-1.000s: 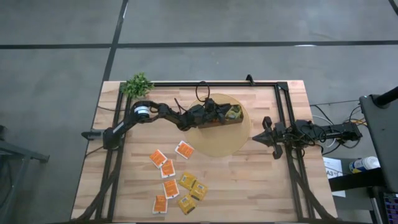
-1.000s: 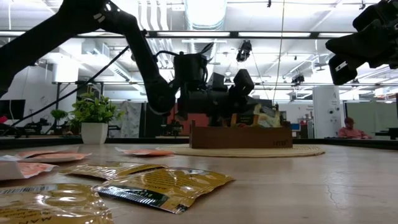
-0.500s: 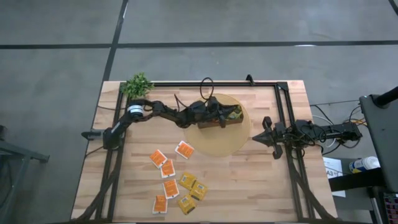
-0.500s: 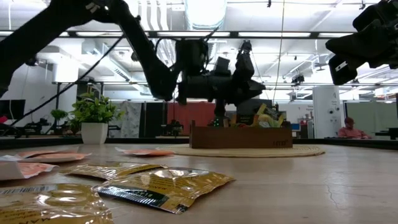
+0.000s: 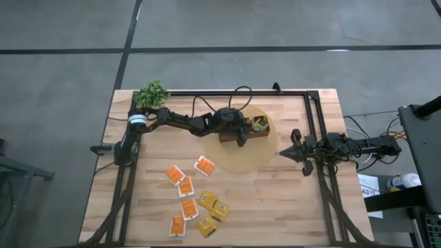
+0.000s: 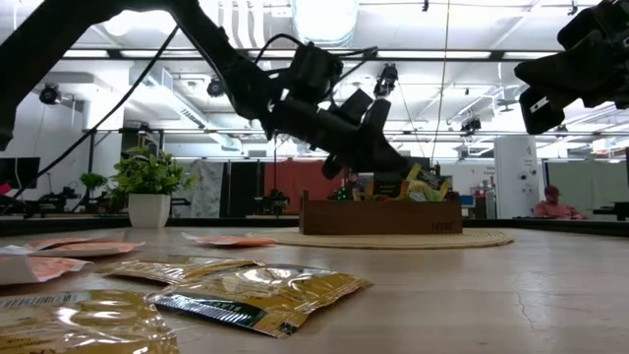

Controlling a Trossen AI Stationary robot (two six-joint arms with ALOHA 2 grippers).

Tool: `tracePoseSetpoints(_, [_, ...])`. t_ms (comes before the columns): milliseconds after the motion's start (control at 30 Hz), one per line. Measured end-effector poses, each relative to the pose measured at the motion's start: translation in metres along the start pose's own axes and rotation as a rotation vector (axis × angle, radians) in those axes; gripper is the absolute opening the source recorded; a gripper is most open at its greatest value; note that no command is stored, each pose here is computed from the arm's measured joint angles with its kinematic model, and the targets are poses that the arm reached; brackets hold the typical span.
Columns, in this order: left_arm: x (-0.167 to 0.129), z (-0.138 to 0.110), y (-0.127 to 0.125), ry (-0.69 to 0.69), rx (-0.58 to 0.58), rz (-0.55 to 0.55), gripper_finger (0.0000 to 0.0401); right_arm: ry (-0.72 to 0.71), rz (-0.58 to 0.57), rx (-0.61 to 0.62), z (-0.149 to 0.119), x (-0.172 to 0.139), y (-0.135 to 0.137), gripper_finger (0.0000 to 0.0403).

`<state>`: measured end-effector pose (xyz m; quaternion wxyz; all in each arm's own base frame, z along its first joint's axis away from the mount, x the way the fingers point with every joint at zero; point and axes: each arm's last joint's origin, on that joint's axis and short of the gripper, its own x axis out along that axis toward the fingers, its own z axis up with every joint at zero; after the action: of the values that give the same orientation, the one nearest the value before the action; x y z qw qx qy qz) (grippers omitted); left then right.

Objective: Pick & Place Tea
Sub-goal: Adjust the yellow tea bag in the right section of the wooden organizer to align the position

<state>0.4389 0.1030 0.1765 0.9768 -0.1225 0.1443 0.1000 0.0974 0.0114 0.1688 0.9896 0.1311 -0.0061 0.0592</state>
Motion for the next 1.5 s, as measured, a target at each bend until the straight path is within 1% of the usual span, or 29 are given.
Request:
tracePoseSetpoints(200, [0.002,0.006,0.0,0.057,0.024,0.007,0.0076,0.0,0.0,0.0,0.0,0.0,0.0,0.0008])
tracePoseSetpoints(467, [0.002,0.002,0.009,0.119,0.038,0.042,0.0076,0.0,0.0,0.0,0.0,0.0,0.0,0.0008])
tracePoseSetpoints(733, [0.002,0.002,0.011,0.127,0.045,0.049,0.0076,0.0,0.0,0.0,0.0,0.0,0.0,0.0008])
tracePoseSetpoints(967, [0.008,0.033,0.01,0.135,0.06,0.056,0.0076,0.0,0.0,0.0,0.0,0.0,0.0,0.0008])
tracePoseSetpoints(1067, [0.014,0.037,0.014,0.17,0.075,0.06,0.0076,0.001,-0.001,0.0,0.0,0.0,0.0,0.0008])
tracePoseSetpoints(1200, [0.019,0.042,0.016,0.164,0.095,0.061,0.0076,0.0,0.0,0.0,0.0,0.0,0.0,0.0008])
tracePoseSetpoints(1333, [0.02,0.042,0.015,0.165,0.098,0.056,0.0095,0.001,0.0,0.0,0.0,0.0,0.0,0.0008])
tracePoseSetpoints(1500, [0.021,0.045,0.015,0.156,0.11,0.055,0.0146,0.0,0.0,0.0,0.0,0.0,0.0,0.0008])
